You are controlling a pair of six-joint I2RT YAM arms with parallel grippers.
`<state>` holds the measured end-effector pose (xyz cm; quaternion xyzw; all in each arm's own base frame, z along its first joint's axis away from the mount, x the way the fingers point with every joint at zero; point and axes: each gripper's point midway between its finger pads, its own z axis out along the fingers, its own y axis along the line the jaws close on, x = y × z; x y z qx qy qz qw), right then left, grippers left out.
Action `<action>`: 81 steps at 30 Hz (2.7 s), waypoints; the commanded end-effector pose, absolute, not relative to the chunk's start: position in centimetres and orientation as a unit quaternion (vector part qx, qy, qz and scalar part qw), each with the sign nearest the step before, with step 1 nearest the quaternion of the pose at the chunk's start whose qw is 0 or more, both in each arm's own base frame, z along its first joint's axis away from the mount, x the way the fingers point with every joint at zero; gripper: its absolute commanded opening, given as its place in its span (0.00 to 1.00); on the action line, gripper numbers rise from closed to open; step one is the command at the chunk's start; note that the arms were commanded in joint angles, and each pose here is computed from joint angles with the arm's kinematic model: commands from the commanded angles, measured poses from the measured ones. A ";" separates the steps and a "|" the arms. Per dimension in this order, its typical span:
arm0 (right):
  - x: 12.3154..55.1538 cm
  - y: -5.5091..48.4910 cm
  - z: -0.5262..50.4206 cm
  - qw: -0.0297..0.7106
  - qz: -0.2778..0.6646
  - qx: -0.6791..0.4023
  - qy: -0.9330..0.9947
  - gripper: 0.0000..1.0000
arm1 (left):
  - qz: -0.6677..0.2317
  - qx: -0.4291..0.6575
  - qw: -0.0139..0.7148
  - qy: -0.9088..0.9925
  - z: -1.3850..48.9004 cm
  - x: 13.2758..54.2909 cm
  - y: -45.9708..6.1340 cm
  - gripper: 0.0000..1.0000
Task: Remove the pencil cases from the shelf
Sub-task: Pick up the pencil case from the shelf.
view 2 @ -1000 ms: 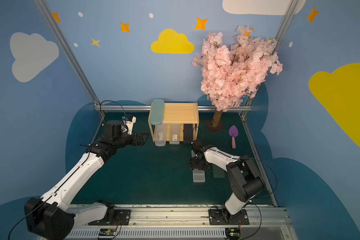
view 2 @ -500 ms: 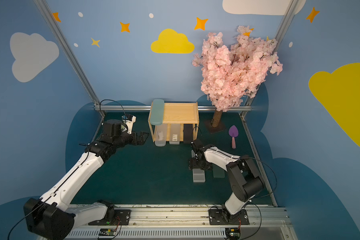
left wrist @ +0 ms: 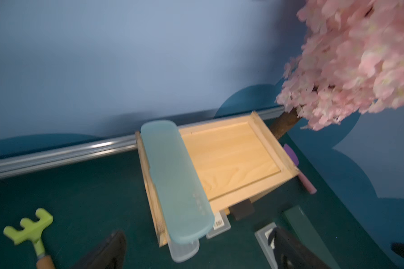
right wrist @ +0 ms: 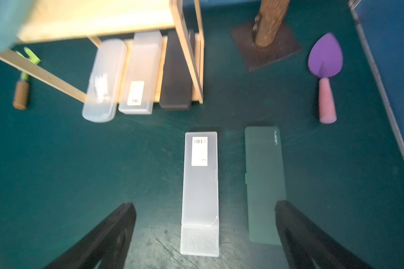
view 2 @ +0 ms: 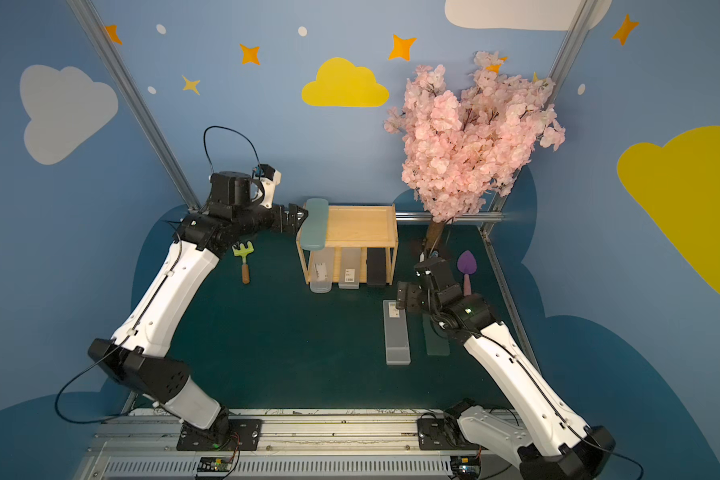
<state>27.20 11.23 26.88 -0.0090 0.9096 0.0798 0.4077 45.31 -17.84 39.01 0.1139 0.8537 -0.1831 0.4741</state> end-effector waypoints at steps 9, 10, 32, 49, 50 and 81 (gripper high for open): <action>27.3 10.5 25.6 0.392 0.075 -0.015 0.917 0.98 | -0.055 0.117 0.387 0.913 31.6 50.5 -21.7 1.00; 27.3 10.5 25.3 0.389 0.077 -0.015 0.918 0.98 | -0.051 0.114 0.384 0.915 31.1 50.8 -21.7 1.00; 26.3 9.5 22.8 0.354 0.097 -0.008 0.930 0.98 | 0.003 0.051 0.382 0.923 27.4 53.1 -20.4 1.00; 25.7 8.3 22.6 0.341 0.109 0.004 0.934 0.98 | -0.010 0.032 0.370 0.928 25.1 54.3 -20.9 1.00; 25.7 8.3 22.6 0.340 0.111 0.004 0.934 0.98 | -0.009 0.031 0.368 0.929 24.9 54.3 -20.9 1.00; 25.1 7.7 21.7 0.327 0.131 0.019 0.936 0.98 | -0.032 0.036 0.350 0.935 23.3 53.7 -23.0 0.92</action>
